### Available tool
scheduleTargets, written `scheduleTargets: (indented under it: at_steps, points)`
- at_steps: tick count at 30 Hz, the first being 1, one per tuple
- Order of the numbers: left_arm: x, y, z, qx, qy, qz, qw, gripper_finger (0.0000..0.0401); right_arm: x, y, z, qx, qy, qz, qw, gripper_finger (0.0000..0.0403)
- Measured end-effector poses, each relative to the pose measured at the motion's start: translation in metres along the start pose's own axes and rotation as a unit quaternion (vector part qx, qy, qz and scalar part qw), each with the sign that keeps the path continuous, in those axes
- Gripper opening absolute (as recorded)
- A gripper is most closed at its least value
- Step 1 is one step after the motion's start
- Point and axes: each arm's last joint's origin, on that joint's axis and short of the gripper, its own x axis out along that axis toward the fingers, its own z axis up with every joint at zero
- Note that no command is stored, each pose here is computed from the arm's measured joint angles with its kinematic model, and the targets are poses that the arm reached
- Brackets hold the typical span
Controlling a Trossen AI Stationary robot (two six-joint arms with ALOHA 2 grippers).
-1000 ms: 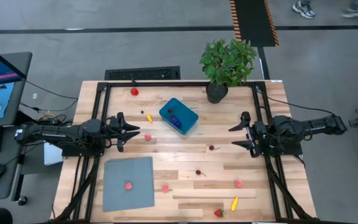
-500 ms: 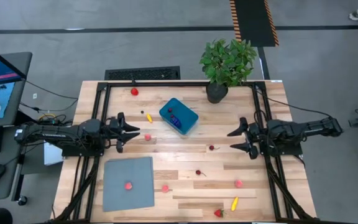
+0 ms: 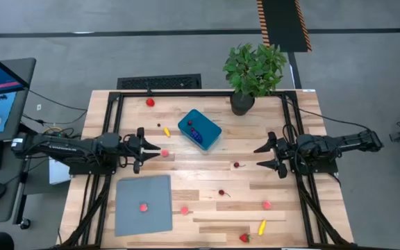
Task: Pick and placing Produce into tupperware
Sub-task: Put the apricot into the container
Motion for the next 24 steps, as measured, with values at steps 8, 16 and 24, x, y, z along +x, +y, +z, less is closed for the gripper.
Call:
scheduleTargets:
  at_steps: [8,16,24]
  points:
    - [0.022,-0.009,0.000,0.003,0.072,-0.041,0.997,0.0099,0.000,0.005,-0.001,-0.032,0.006,0.040,0.999,0.0281]
    - [0.058,-0.040,0.003,0.044,0.147,-0.070,0.986,0.0099,0.000,0.006,-0.001,-0.020,0.008,0.048,0.999,0.0281]
    - [0.105,-0.078,0.003,0.114,0.192,-0.088,0.971,0.0112,0.000,0.008,-0.001,-0.022,0.010,0.058,0.998,0.0281]
